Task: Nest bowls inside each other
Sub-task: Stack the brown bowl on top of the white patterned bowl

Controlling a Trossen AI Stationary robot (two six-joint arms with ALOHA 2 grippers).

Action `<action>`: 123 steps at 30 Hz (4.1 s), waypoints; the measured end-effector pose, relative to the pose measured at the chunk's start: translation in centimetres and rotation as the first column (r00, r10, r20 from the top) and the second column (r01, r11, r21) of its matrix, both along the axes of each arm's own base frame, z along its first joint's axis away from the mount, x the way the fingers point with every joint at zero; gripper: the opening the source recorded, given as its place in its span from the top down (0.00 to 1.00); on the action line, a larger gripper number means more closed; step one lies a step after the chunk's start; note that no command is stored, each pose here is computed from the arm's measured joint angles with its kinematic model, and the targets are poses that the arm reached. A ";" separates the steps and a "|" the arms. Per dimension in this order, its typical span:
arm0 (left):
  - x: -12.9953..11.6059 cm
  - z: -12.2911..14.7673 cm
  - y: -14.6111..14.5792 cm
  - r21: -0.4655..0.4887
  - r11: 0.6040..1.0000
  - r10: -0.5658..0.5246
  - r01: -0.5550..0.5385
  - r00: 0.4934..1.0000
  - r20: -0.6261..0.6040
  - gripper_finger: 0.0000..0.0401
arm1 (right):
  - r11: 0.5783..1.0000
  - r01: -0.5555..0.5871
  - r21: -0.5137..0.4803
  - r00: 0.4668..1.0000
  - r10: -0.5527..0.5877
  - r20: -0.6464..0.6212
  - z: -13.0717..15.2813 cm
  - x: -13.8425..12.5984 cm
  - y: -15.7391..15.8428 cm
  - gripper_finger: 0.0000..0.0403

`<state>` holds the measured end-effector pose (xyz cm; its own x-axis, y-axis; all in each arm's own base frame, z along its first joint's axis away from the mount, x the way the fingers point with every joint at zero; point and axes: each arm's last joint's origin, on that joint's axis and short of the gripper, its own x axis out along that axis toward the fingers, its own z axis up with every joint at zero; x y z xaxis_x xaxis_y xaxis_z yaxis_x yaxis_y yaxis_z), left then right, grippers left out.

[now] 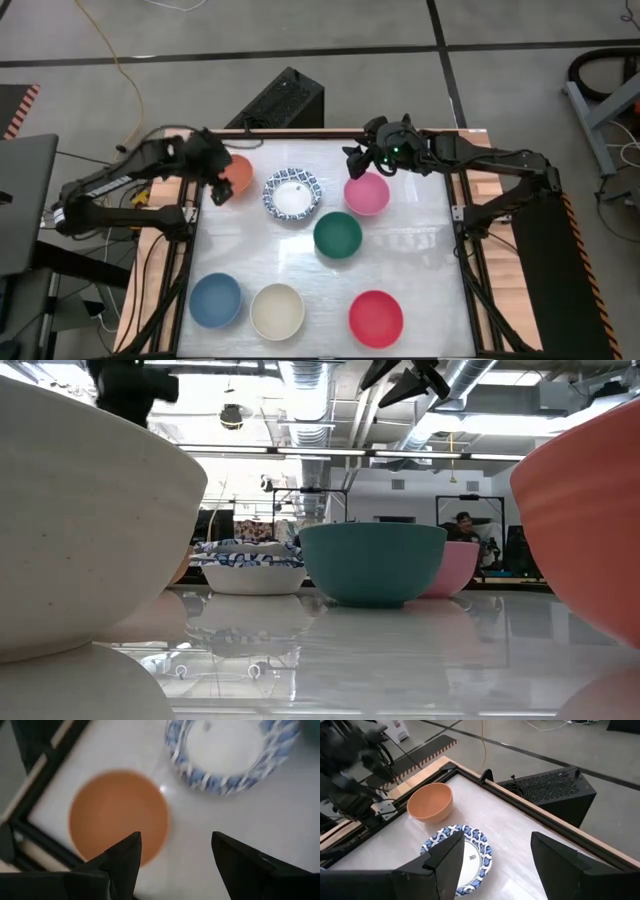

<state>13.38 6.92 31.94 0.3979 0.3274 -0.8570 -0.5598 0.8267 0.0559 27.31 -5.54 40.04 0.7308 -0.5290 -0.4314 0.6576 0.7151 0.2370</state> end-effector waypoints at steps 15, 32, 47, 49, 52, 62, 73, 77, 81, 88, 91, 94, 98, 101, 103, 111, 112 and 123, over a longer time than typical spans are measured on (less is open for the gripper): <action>1.3 -8.5 0.8 -0.014 0.998 0.060 -0.063 0.988 -0.140 0.42 | 1.000 0.009 -0.007 1.000 -0.009 -0.006 0.0 -0.1 -0.4 0.38; 4.1 -13.1 2.2 -0.082 0.991 0.066 -0.105 0.921 -0.385 0.44 | 1.000 0.007 -0.006 1.000 -0.007 -0.012 -0.1 -0.1 -0.3 0.38; 5.1 -14.6 2.8 -0.080 0.982 0.128 -0.173 0.910 -0.395 0.99 | 1.000 0.011 0.006 0.999 -0.011 -0.044 -0.4 -0.3 -0.3 0.38; 5.1 -14.5 2.8 -0.078 0.982 0.130 -0.173 0.913 -0.387 1.00 | 1.000 0.013 0.008 0.999 -0.012 -0.044 -0.4 -0.3 -0.3 0.38; 5.0 -14.1 2.7 -0.083 0.982 0.130 -0.172 0.921 -0.368 1.00 | 1.000 0.017 0.007 0.999 -0.017 -0.044 -0.4 -0.3 -0.4 0.38; 4.1 -10.8 2.1 -0.084 0.985 0.134 -0.152 0.972 -0.195 1.00 | 0.995 0.100 -0.001 0.990 -0.100 -0.098 -0.8 -1.0 -2.0 0.38; 5.7 -2.2 0.5 0.150 0.980 -0.143 0.133 0.988 0.052 1.00 | 0.985 0.174 0.001 0.974 -0.172 -0.145 -1.1 -1.9 -4.1 0.38; 7.1 0.5 -0.4 0.256 0.935 -0.282 0.243 0.951 0.128 1.00 | 0.983 0.182 -0.002 0.972 -0.180 -0.149 -1.1 -2.1 -4.5 0.38; 8.4 2.2 -1.5 0.351 0.877 -0.404 0.329 0.900 0.165 1.00 | 0.983 0.181 0.010 0.973 -0.177 -0.148 -1.1 -2.2 -4.9 0.38; 10.3 1.9 -3.1 0.412 0.771 -0.570 0.486 0.814 0.107 1.00 | 0.985 0.173 0.008 0.973 -0.170 -0.157 -1.1 -2.4 -5.2 0.38; 11.2 0.7 -3.1 0.378 0.764 -0.582 0.524 0.812 0.051 1.00 | 0.987 0.161 0.017 0.974 -0.156 -0.162 -1.2 -2.4 -5.1 0.38; 12.5 -0.9 -3.0 0.335 0.764 -0.582 0.551 0.813 -0.009 1.00 | 0.987 0.160 0.020 0.973 -0.154 -0.171 -1.3 -2.4 -5.1 0.38; 14.0 -3.1 -2.7 0.275 0.761 -0.588 0.587 0.804 -0.090 1.00 | 0.987 0.158 0.020 0.973 -0.152 -0.171 -1.3 -2.4 -5.0 0.38; 14.7 -4.7 -2.7 0.210 0.763 -0.593 0.611 0.791 -0.150 1.00 | 0.987 0.157 0.021 0.973 -0.151 -0.175 -1.3 -2.4 -5.0 0.38; 14.9 -5.7 -2.7 0.167 0.759 -0.600 0.630 0.775 -0.197 1.00 | 0.988 0.156 0.023 0.973 -0.150 -0.176 -1.3 -2.4 -5.0 0.38; 15.9 -7.9 -2.6 0.078 0.719 -0.657 0.691 0.711 -0.251 1.00 | 0.987 0.155 0.028 0.969 -0.147 -0.198 -1.5 -2.5 -5.0 0.38; 16.1 -8.2 -2.5 0.073 0.718 -0.656 0.692 0.709 -0.258 1.00 | 0.987 0.155 0.029 0.969 -0.146 -0.201 -1.5 -2.5 -5.0 0.38; 17.3 -9.7 -2.3 0.045 0.725 -0.660 0.688 0.711 -0.243 1.00 | 0.987 0.155 0.030 0.968 -0.146 -0.204 -1.5 -2.6 -5.0 0.38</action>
<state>30.64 4.59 22.22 0.3824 0.1457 -0.9124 0.1788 0.9572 0.2278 24.76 -10.49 38.50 0.5406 -0.6031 -0.5866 0.7942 0.5958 0.1194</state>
